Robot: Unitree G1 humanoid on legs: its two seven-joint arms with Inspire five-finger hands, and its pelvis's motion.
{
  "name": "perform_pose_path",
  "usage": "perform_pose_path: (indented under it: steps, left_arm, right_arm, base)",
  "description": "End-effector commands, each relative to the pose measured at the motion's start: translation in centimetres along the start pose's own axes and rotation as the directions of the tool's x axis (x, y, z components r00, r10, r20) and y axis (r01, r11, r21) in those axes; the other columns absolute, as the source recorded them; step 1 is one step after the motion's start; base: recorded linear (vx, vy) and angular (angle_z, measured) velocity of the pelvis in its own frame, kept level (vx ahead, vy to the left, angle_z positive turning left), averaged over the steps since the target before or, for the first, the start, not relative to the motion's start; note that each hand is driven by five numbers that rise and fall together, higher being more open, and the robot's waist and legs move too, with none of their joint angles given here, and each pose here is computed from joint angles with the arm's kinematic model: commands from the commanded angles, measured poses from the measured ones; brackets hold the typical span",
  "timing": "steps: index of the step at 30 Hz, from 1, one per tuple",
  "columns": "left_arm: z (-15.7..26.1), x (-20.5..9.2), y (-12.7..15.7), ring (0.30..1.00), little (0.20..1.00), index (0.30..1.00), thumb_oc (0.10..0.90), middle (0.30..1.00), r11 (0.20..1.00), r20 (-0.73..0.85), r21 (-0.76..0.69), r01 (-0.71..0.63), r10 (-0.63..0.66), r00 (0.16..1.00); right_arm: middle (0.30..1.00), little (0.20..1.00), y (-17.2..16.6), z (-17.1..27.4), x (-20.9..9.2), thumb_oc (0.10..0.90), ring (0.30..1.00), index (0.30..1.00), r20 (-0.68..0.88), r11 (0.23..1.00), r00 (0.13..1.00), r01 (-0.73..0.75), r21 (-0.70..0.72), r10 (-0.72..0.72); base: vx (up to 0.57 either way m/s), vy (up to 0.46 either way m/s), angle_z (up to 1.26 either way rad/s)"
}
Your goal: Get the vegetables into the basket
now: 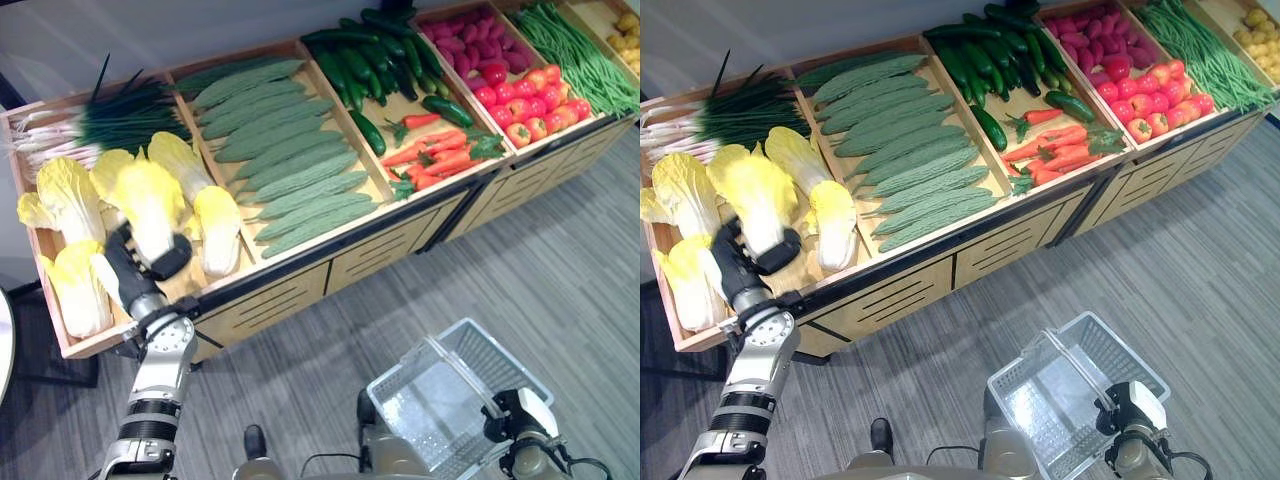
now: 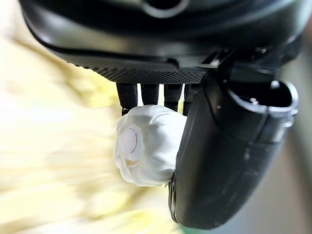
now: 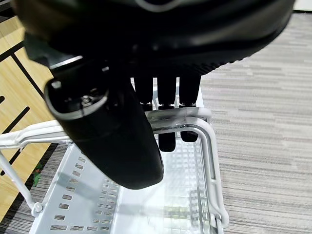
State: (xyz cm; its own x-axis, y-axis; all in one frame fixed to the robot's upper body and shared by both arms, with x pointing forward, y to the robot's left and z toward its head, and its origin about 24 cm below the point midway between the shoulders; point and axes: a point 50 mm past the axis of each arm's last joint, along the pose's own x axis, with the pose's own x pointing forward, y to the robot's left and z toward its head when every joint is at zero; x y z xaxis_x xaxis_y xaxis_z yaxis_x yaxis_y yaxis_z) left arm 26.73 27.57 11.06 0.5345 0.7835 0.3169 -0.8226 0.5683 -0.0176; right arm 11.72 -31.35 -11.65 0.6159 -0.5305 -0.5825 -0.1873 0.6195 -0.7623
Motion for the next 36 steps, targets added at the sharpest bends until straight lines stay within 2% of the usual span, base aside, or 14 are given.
perform_pose_path:
  steps: [1,2,3,5,6,7,9,10,13,14,18,29,34,36]
  left_arm:
    - [6.0,2.9,0.2,0.300,0.300,0.300,0.400,0.300,0.978,0.322,-0.135,-0.160,0.196,0.926]
    - [7.1,2.5,0.2,0.300,0.300,0.300,0.400,0.300,0.972,0.357,-0.186,-0.142,0.202,0.912]
    - [8.6,1.1,-0.4,0.300,0.300,0.300,0.400,0.300,0.965,0.418,-0.264,0.007,0.108,0.902]
    - [8.5,0.8,-0.5,0.300,0.300,0.300,0.400,0.300,0.955,0.411,-0.289,0.061,0.067,0.909]
    - [8.5,0.1,-0.8,0.300,0.300,0.300,0.400,0.300,0.904,0.381,-0.396,0.158,0.005,0.925]
    - [6.5,-0.6,-0.4,0.300,0.300,0.300,0.400,0.300,0.746,0.279,-0.586,0.317,-0.182,0.943]
    - [3.9,-1.8,-0.8,0.300,0.300,0.300,0.400,0.300,0.633,0.175,-0.689,0.352,-0.326,0.929]
    - [3.9,-1.8,-0.8,0.300,0.300,0.300,0.400,0.300,0.633,0.175,-0.689,0.352,-0.327,0.929]
    - [2.0,-3.2,-0.7,0.300,0.300,0.300,0.400,0.300,0.570,0.152,-0.678,0.464,-0.509,0.847]
    - [2.0,-3.2,-0.7,0.300,0.300,0.300,0.400,0.300,0.569,0.152,-0.678,0.465,-0.509,0.847]
    - [0.9,-4.7,-1.2,0.300,0.300,0.300,0.400,0.300,0.466,0.165,-0.679,0.568,-0.657,0.736]
    - [2.1,-5.2,-3.3,0.300,0.300,0.300,0.400,0.300,0.404,0.235,-0.587,0.702,-0.744,0.625]
    - [1.9,-4.1,-2.6,0.300,0.300,0.300,0.400,0.300,0.478,0.210,-0.504,0.720,-0.741,0.638]
    - [2.1,-4.1,-2.5,0.300,0.300,0.300,0.400,0.300,0.470,0.218,-0.501,0.727,-0.744,0.631]
  right_arm:
    - [0.300,0.300,-2.0,0.0,0.6,0.400,0.300,0.300,0.026,0.996,0.996,0.089,-0.012,-0.088]
    - [0.300,0.300,-1.7,-0.3,0.5,0.400,0.300,0.300,0.010,0.997,0.997,0.083,-0.009,-0.082]
    - [0.300,0.300,-1.4,-1.0,0.2,0.400,0.300,0.300,-0.024,0.997,0.997,0.079,0.016,-0.079]
    - [0.300,0.300,-1.4,-1.4,0.1,0.400,0.300,0.300,-0.043,0.997,0.996,0.080,0.023,-0.079]
    - [0.300,0.300,-1.4,-1.5,0.1,0.400,0.300,0.300,-0.056,0.996,0.995,0.079,0.030,-0.078]
    - [0.300,0.300,-1.6,-1.8,0.1,0.400,0.300,0.300,-0.080,0.996,0.995,0.070,0.049,-0.066]
    - [0.300,0.300,-1.7,-1.3,0.4,0.400,0.300,0.300,-0.062,0.998,0.997,0.042,0.039,-0.040]
    - [0.300,0.300,-1.7,-1.3,0.4,0.400,0.300,0.300,-0.063,0.998,0.997,0.042,0.038,-0.039]
    - [0.300,0.300,-2.0,-1.1,0.5,0.400,0.300,0.300,-0.040,0.999,0.999,0.030,0.024,-0.029]
    - [0.300,0.300,-2.0,-1.1,0.5,0.400,0.300,0.300,-0.041,0.999,0.999,0.030,0.024,-0.029]
    - [0.300,0.300,-2.2,-1.1,0.5,0.400,0.300,0.300,-0.037,0.998,0.999,0.029,0.047,-0.028]
    - [0.300,0.300,-2.4,-1.8,0.2,0.400,0.300,0.300,-0.079,0.985,0.996,0.063,0.162,-0.051]
    - [0.300,0.300,-1.7,0.3,0.4,0.400,0.300,0.300,0.009,0.988,0.999,0.035,0.149,-0.037]
    - [0.300,0.300,-1.7,0.1,0.4,0.400,0.300,0.300,0.004,0.990,0.999,0.033,0.139,-0.034]
  base:
    - [0.00,-0.008,0.03]
    - [0.00,0.000,0.00]
    - [0.00,0.000,0.00]
    - [0.00,0.001,0.04]
    - [-0.01,0.022,0.12]
    - [-0.01,0.032,0.10]
    - [0.00,0.031,-0.05]
    - [0.01,0.018,-0.07]
    - [0.01,0.025,-0.03]
    - [0.03,0.035,-0.06]
    - [0.01,0.063,-0.16]
    - [-0.06,0.167,-0.19]
    - [-0.23,0.291,-1.83]
    - [-0.08,-0.002,-1.09]
